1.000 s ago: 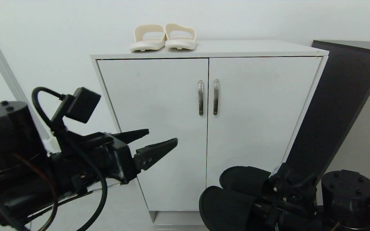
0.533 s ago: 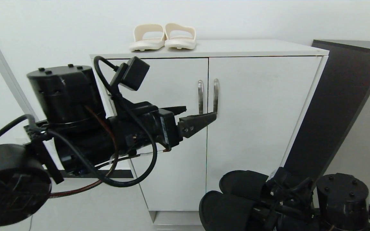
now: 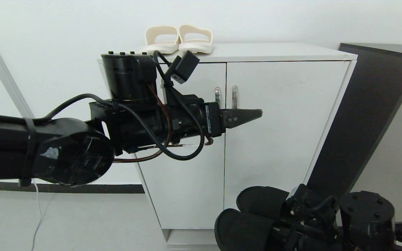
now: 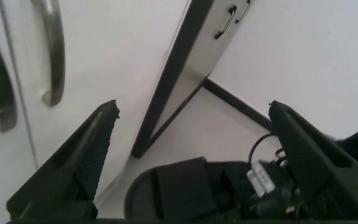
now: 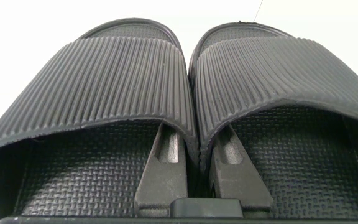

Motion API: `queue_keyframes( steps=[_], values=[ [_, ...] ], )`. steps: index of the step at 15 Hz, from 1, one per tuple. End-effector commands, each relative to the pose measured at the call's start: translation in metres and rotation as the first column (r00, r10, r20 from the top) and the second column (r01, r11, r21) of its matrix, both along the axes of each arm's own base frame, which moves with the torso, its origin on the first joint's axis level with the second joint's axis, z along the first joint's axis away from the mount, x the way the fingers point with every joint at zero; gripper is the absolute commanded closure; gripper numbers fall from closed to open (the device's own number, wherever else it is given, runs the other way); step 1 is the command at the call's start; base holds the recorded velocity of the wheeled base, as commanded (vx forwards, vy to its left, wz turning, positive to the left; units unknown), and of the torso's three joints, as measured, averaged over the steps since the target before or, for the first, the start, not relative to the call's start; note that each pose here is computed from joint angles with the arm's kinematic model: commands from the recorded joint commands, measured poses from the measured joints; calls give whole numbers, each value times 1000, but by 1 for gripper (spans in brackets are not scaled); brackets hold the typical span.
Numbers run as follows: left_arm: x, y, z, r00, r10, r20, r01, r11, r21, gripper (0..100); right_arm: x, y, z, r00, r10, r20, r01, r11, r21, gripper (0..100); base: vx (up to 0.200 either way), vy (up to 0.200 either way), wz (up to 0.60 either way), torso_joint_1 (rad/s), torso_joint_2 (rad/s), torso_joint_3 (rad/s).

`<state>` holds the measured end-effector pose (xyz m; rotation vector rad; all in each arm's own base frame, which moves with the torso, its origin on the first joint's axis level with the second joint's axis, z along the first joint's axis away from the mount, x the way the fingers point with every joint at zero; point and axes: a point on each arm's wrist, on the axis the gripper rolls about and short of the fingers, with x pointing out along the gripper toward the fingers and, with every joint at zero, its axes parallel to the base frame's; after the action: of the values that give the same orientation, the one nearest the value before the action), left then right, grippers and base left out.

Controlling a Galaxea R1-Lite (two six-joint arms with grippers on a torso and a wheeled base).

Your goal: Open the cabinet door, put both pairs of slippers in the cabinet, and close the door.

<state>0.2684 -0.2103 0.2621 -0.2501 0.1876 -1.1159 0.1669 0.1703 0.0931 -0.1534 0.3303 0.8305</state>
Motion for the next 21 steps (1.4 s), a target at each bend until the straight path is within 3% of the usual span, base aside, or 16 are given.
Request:
queue_keyframes(
  steps=[1,5,12,21],
  values=[
    [11,-8,-2,1000,-5,-11,5,1000,-6,0,3,3,-9,1000,-1,-17,1,1000,-18,100,0,0,0,0,0,0],
    [30,-7,-2,999,35,-19,-35,999,-19,0,3,3,-13,1000,-3,-4,3,1000,-7,100,0,0,0,0,0,0],
    [50,-10,-9,994,99,-39,-99,995,-2,0,4,4,-18,1000,-2,-18,2,1000,-21,100,0,0,0,0,0,0],
    [69,-25,-12,994,104,-43,-104,995,2,0,4,4,-23,1000,-2,-30,1,999,-33,100,0,0,0,0,0,0]
  ],
)
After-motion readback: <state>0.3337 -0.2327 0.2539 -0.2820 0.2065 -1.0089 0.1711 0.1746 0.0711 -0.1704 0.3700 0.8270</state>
